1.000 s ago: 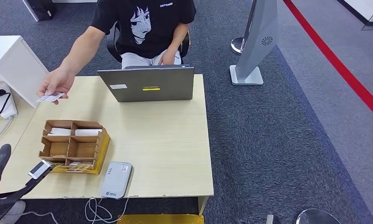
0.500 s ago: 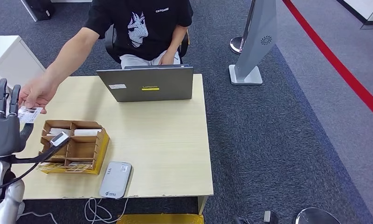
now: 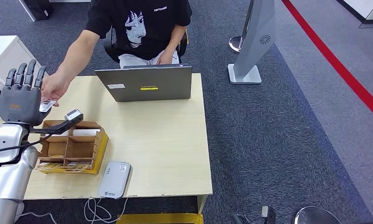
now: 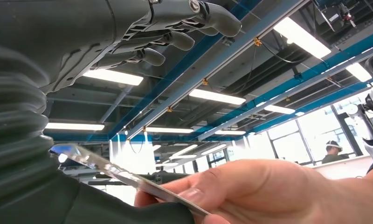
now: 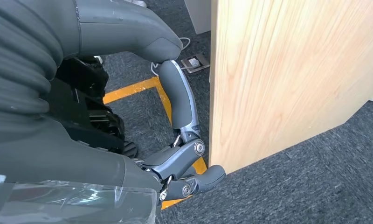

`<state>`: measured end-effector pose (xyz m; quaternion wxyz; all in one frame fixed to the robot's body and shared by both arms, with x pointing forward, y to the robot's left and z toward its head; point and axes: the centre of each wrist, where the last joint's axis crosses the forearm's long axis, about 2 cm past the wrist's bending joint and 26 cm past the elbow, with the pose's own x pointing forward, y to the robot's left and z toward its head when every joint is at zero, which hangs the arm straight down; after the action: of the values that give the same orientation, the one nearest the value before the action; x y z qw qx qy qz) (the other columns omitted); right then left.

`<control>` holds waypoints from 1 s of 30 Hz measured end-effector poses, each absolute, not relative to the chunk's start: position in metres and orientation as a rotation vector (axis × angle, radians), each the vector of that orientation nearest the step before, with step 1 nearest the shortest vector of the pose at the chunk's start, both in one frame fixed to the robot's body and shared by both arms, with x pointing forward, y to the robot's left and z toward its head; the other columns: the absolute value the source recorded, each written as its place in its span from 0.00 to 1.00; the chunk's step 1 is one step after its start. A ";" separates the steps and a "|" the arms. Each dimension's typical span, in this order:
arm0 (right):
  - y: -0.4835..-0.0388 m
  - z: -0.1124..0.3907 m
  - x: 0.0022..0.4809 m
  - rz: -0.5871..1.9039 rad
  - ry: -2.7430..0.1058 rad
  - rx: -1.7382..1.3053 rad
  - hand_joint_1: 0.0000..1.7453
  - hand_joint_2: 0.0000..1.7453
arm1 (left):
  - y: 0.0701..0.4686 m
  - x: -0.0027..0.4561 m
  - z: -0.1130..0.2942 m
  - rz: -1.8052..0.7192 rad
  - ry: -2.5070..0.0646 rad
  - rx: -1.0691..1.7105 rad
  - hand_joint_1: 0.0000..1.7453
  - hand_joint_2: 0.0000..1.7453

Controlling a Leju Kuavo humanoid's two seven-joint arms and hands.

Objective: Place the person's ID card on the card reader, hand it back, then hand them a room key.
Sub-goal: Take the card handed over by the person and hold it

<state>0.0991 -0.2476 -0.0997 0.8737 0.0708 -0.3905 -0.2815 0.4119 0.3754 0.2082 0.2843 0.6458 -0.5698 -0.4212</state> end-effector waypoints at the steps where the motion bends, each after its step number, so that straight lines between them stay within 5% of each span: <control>1: -0.248 -0.100 0.099 -0.588 -0.816 0.148 0.00 1.00 | 0.375 0.413 0.208 -1.129 -1.524 1.727 0.00 1.00; 10: -0.248 -0.100 0.099 -0.588 -0.816 0.148 0.00 1.00 | 0.374 0.415 0.205 -1.139 -1.513 1.712 0.00 1.00; 14: -0.248 -0.100 0.099 -0.589 -0.816 0.147 0.00 1.00 | 0.375 0.415 0.204 -1.141 -1.509 1.708 1.00 1.00; 30: -0.248 -0.100 0.097 -0.596 -0.808 0.130 0.00 1.00 | 0.376 0.415 0.204 -1.106 -1.533 1.650 1.00 1.00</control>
<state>0.0971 -0.2483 -0.1003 0.8744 0.0625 -0.3872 -0.2856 0.4151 0.3761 0.2042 0.3110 0.6249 -0.5808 -0.4189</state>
